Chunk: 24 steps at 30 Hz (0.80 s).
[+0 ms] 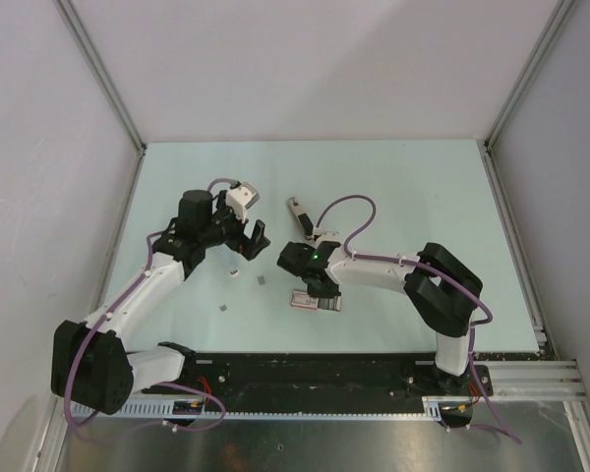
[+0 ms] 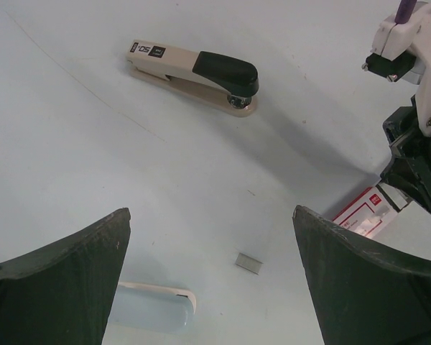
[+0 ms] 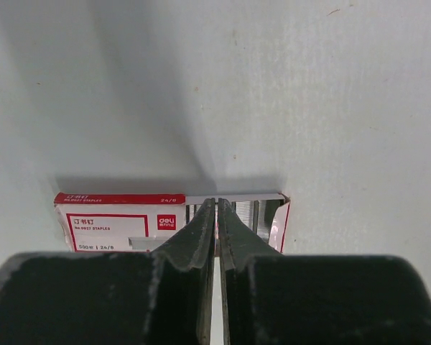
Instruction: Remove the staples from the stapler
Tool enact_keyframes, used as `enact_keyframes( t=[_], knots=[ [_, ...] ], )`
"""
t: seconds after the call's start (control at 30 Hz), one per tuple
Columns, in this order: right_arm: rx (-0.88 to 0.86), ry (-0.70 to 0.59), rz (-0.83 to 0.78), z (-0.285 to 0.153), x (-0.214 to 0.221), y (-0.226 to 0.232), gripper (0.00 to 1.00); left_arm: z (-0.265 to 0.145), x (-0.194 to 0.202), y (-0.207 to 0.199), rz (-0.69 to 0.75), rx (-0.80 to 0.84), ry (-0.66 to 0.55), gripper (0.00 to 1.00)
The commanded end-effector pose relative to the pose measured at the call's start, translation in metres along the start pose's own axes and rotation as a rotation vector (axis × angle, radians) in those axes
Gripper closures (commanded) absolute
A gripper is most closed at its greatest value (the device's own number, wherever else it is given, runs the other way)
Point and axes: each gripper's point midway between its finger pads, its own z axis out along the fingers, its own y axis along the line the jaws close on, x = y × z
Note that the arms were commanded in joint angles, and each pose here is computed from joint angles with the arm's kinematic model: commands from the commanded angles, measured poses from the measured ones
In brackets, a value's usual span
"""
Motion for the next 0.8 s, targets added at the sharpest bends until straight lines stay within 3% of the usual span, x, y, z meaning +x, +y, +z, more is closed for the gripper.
enact_keyframes(
  t=[0.0,0.57,0.77],
  knots=[
    [-0.045,-0.065,0.050,-0.018,-0.022,0.008,0.92,-0.004,-0.012,0.002,0.090,-0.010,-0.043,0.01],
    [-0.037,-0.025,0.015,-0.008,-0.006,0.013,0.95,-0.003,-0.008,0.005,0.105,-0.025,-0.029,0.00],
    [-0.148,-0.123,0.071,-0.042,-0.046,0.018,0.87,-0.003,-0.009,0.009,0.133,-0.035,-0.025,0.01]
  ],
)
